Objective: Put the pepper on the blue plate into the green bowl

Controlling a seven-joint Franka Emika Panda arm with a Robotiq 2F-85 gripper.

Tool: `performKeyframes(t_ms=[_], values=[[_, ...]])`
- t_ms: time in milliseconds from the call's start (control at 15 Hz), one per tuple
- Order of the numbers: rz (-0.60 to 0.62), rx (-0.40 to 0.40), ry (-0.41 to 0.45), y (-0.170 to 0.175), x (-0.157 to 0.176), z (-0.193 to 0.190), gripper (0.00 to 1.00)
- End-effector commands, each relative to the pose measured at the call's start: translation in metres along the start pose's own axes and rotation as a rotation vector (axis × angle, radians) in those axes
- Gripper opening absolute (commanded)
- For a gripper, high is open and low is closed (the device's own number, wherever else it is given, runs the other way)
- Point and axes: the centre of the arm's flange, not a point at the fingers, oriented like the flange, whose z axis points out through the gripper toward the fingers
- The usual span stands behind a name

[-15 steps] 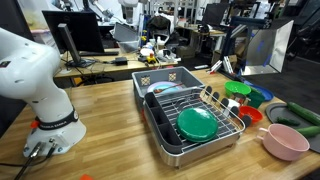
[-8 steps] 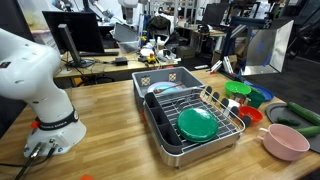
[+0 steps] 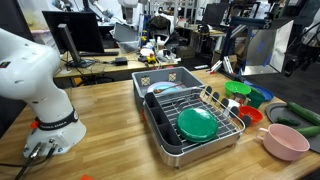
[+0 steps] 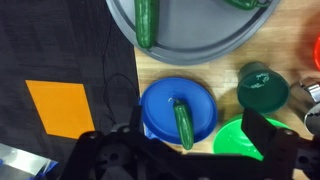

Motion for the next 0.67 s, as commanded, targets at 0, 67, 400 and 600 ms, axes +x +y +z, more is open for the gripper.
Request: performKeyframes(t_ms=[0, 67, 400, 600], values=[[-0.097, -0.007, -0.040, -0.002, 0.032, 0.042, 1.00], [-0.104, -0.005, -0.047, -0.004, 0.039, 0.053, 1.00], [-0.089, -0.019, -0.037, -0.008, 0.044, 0.064, 1.00], [-0.088, -0.021, -0.034, -0.008, 0.045, 0.063, 1.00]])
